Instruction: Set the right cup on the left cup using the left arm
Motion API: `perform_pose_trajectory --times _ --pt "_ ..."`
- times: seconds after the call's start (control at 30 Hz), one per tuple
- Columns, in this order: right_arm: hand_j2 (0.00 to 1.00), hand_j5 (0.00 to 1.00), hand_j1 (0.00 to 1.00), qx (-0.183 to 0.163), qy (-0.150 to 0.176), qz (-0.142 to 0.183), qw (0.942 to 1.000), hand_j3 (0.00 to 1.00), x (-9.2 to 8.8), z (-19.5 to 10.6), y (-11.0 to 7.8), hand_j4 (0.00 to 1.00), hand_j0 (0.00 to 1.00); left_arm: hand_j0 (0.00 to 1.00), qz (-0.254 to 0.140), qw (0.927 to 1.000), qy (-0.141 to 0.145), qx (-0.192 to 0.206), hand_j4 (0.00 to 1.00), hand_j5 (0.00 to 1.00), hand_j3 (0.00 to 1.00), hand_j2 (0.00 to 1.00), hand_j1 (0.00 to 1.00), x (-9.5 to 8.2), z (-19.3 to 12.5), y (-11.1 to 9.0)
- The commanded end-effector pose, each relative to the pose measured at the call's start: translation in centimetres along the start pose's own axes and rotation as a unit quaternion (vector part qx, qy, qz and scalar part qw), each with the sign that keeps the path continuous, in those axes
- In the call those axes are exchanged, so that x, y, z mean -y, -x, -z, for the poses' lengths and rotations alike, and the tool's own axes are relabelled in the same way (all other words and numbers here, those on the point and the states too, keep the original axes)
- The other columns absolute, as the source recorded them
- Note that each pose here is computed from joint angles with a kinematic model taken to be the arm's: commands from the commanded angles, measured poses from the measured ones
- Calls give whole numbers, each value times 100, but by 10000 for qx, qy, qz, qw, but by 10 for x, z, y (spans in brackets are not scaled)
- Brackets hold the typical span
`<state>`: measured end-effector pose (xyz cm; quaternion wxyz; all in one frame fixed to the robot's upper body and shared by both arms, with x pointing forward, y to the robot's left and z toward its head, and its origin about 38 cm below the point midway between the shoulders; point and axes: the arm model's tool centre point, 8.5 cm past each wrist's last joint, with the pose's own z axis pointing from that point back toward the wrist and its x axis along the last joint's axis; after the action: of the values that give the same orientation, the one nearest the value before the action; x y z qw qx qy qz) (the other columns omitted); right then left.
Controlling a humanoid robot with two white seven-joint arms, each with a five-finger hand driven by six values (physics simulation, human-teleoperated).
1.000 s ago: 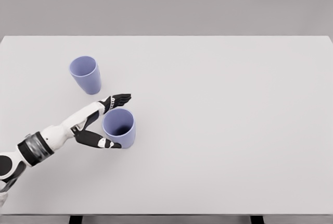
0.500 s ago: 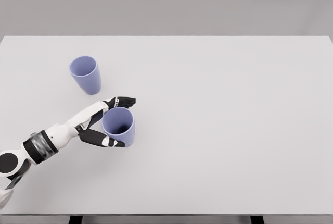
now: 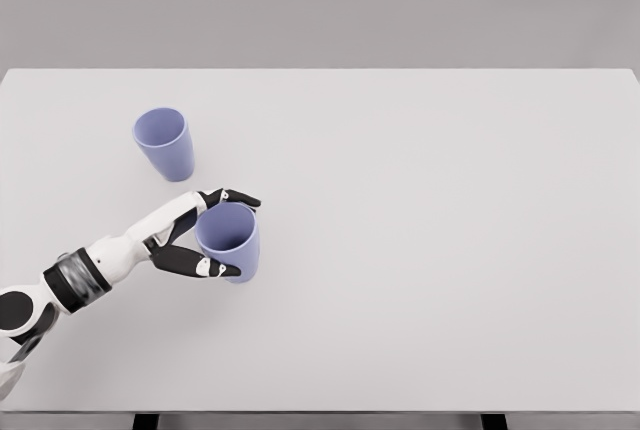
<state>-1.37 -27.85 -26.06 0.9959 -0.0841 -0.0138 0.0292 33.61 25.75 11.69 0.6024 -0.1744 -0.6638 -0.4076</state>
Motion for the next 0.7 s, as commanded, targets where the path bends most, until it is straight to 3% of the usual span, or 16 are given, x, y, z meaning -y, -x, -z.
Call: perform_pose_trajectory --times 0.0,0.3,0.67 --pt "100 100 100 0 0 1 10000 100 0 0 0 100 100 70 55 10000 42 -32 70 70 70 70 70 0 0 0" --pt "100 100 100 0 0 1 10000 100 0 0 0 100 100 69 145 9998 48 145 69 69 69 69 69 -2 0 -15" --pt "100 100 100 0 0 1 10000 100 0 0 0 100 100 69 259 9994 -33 228 69 69 69 69 69 -23 -9 -35"
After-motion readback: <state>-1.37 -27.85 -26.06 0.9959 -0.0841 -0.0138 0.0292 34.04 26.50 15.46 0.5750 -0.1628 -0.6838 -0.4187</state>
